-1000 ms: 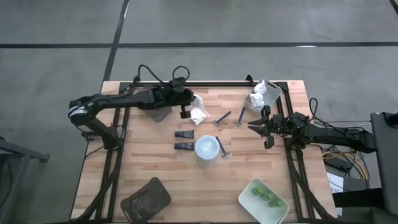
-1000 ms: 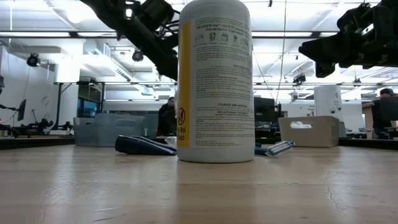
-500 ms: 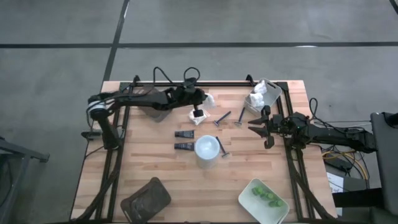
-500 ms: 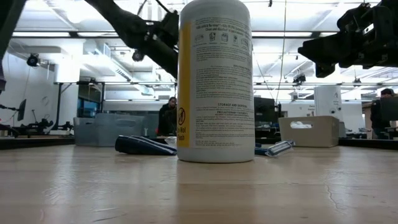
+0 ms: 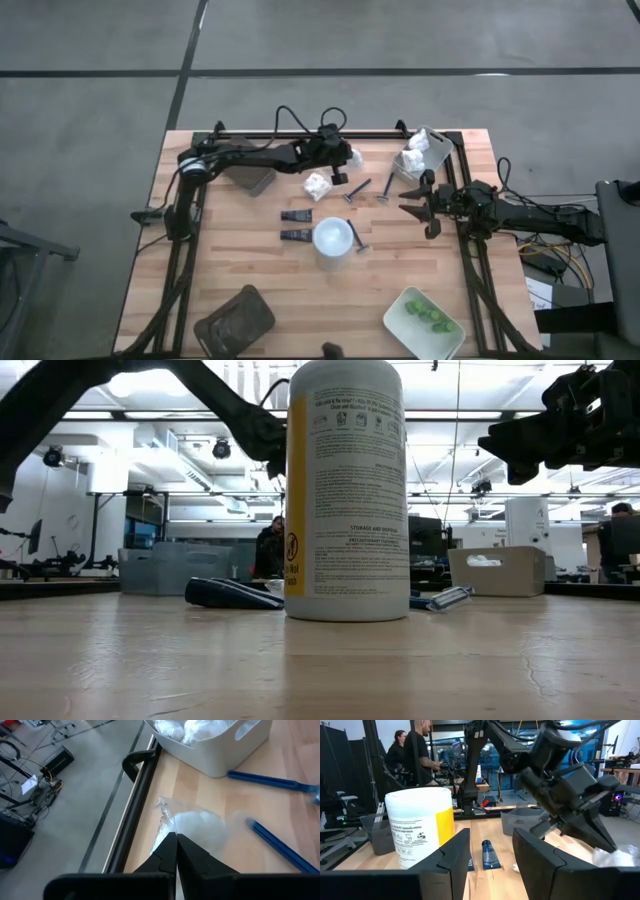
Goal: Pick & Place Travel size toiletries
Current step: Move the white cotton pack to the top middle of the table, then put the blue shave cream into the top black bin
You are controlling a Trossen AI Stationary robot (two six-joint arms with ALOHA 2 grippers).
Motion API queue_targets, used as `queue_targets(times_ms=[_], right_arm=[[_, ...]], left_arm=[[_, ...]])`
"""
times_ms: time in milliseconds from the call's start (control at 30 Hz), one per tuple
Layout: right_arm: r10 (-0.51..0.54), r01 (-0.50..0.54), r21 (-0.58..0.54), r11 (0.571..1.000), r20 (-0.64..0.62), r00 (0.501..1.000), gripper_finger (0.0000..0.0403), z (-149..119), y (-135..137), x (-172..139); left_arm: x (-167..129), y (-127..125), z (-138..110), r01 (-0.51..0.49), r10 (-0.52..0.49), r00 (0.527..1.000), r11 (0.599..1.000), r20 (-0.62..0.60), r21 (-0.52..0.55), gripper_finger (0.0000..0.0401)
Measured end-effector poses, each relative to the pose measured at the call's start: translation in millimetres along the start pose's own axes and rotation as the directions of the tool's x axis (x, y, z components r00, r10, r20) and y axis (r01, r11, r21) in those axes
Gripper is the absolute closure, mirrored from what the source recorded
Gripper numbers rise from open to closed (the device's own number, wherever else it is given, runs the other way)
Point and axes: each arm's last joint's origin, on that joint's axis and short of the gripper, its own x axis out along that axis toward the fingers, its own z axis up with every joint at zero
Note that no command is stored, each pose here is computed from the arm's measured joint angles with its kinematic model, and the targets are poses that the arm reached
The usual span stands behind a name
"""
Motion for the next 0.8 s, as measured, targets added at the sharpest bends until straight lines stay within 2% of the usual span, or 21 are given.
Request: queue_targets(times_ms=[400,800], right_arm=[[0.000,0.000,0.000,1.000,-0.002,1.000,0.0231,-0.2,0.0,0.0],[0.000,0.000,0.000,1.000,-0.002,1.000,0.0213,-0.1,0.0,0.0]], left_arm=[[0.6,0.7,0.4,-0.013,0.013,1.000,1.000,-0.007,-0.015,0.0389],[-3.2,0.4,-1.7,0.009,-0.012,0.998,0.999,-0.062,-0.051,0.0306]])
